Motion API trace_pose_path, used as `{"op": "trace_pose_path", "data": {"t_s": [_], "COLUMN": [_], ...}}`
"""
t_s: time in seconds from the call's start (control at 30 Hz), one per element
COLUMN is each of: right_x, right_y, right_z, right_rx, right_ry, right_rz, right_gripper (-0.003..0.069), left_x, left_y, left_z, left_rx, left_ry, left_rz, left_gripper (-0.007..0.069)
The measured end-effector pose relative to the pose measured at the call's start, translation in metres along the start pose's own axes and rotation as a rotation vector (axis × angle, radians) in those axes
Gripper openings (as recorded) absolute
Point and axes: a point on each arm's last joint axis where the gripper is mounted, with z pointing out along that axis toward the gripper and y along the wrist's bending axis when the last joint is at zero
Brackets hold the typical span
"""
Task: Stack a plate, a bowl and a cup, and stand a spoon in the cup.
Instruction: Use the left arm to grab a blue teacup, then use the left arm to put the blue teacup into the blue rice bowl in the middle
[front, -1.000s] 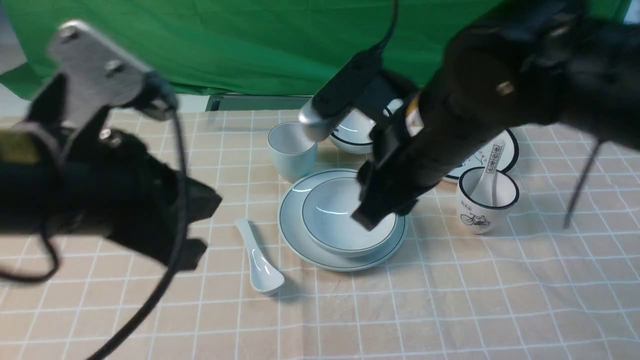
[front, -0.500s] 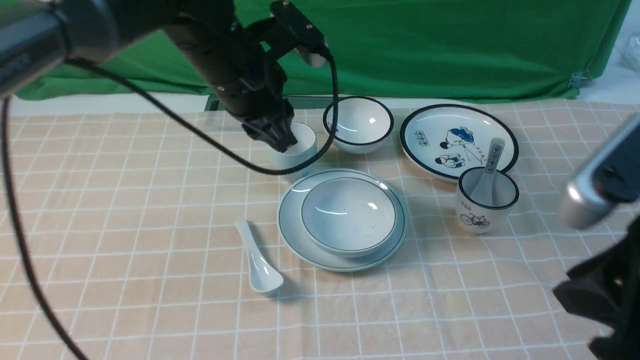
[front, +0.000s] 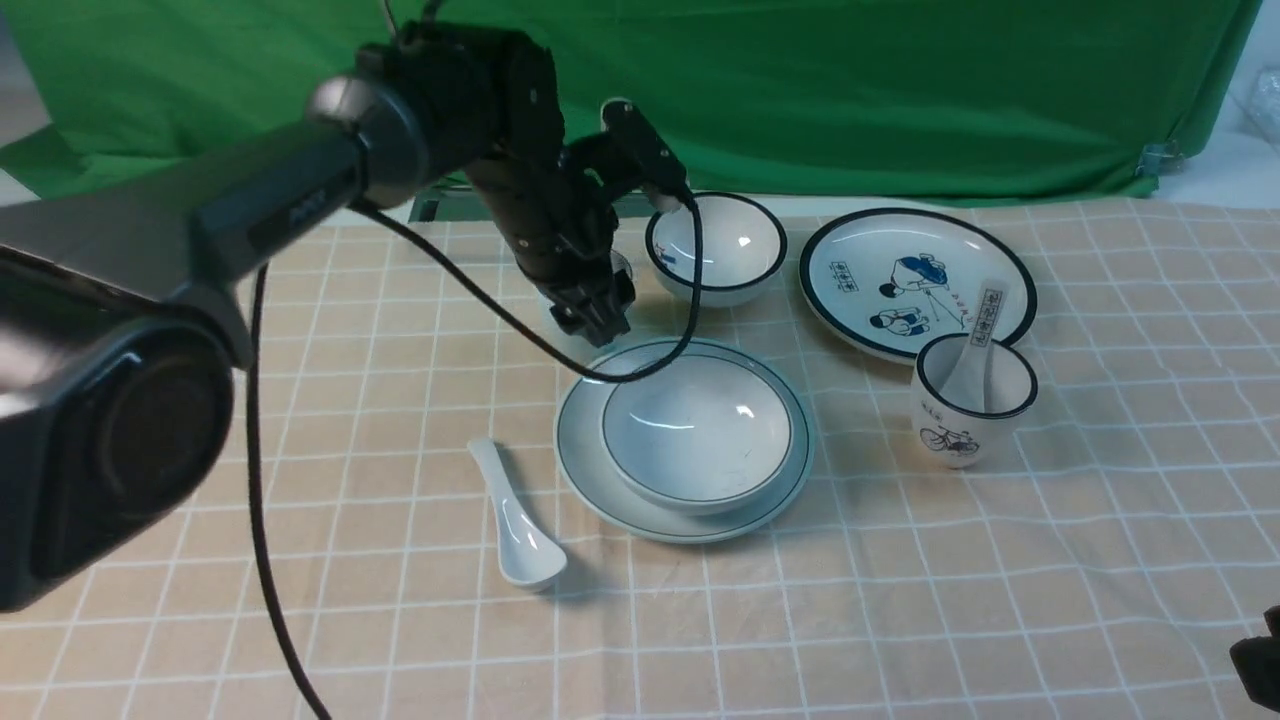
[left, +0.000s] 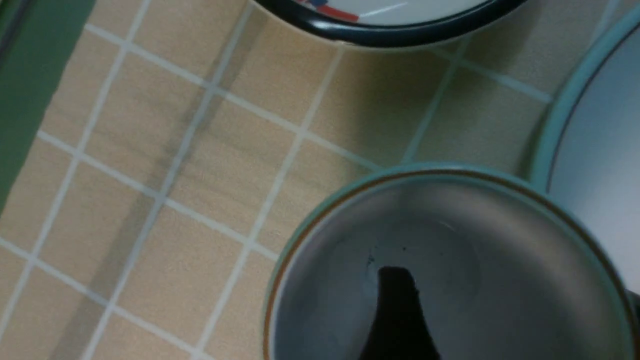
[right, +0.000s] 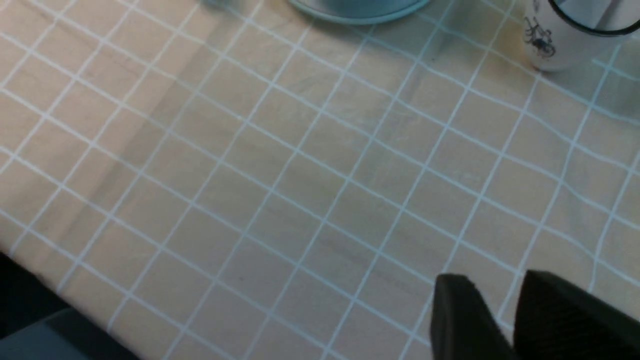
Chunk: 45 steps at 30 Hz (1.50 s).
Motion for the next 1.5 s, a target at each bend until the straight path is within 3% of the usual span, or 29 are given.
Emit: {"op": "trace_pose_path", "data": {"t_s": [0.1, 0.2, 0.27, 0.47, 0.57, 0.67, 0.87, 1.3, 1.43, 1.5], "right_x": [0.0, -0.001, -0.001, -0.001, -0.001, -0.001, -0.002, 0.005, 0.011, 0.014], "right_y": [0.0, 0.0, 0.0, 0.0, 0.0, 0.0, 0.0, 0.0, 0.0, 0.001], "right_z": [0.0, 0.0, 0.0, 0.0, 0.0, 0.0, 0.0, 0.008, 0.016, 0.02], "right_rx": [-0.001, -0.003, -0.003, -0.002, -0.002, -0.001, -0.001, 0.002, 0.003, 0.001], "right_ry": [-0.005, -0.006, -0.006, -0.007, -0.014, -0.016, -0.017, 0.013, 0.037, 0.048], "right_rz": [0.018, 0.026, 0.026, 0.024, 0.016, 0.014, 0.006, -0.008, -0.01, -0.011], "right_gripper": [0.0211, 0.0214, 0.0216, 0.0217, 0.0217, 0.0217, 0.0217, 0.0228, 0.0231, 0.0234], "left_x": [0.003, 0.003, 0.001, -0.009, -0.027, -0.037, -0.042, -0.038, -0.039, -0.04], "left_y": [-0.001, -0.001, -0.001, -0.004, -0.03, -0.062, -0.114, -0.123, -0.122, -0.122], "left_z": [0.011, 0.009, 0.001, -0.065, -0.111, -0.122, -0.084, -0.033, -0.03, -0.03], "left_rx": [0.008, 0.016, 0.028, 0.067, 0.112, 0.142, 0.219, 0.24, 0.233, 0.227], "left_ry": [0.015, 0.024, 0.039, 0.029, -0.066, -0.063, 0.077, 0.152, 0.143, 0.135], "left_rz": [0.001, 0.002, 0.005, -0.015, 0.001, 0.043, 0.161, 0.175, 0.174, 0.173], "left_gripper": [0.0298, 0.0119, 0.005, 0.0048, 0.0048, 0.0048, 0.0048, 0.0053, 0.0098, 0.0165]}}
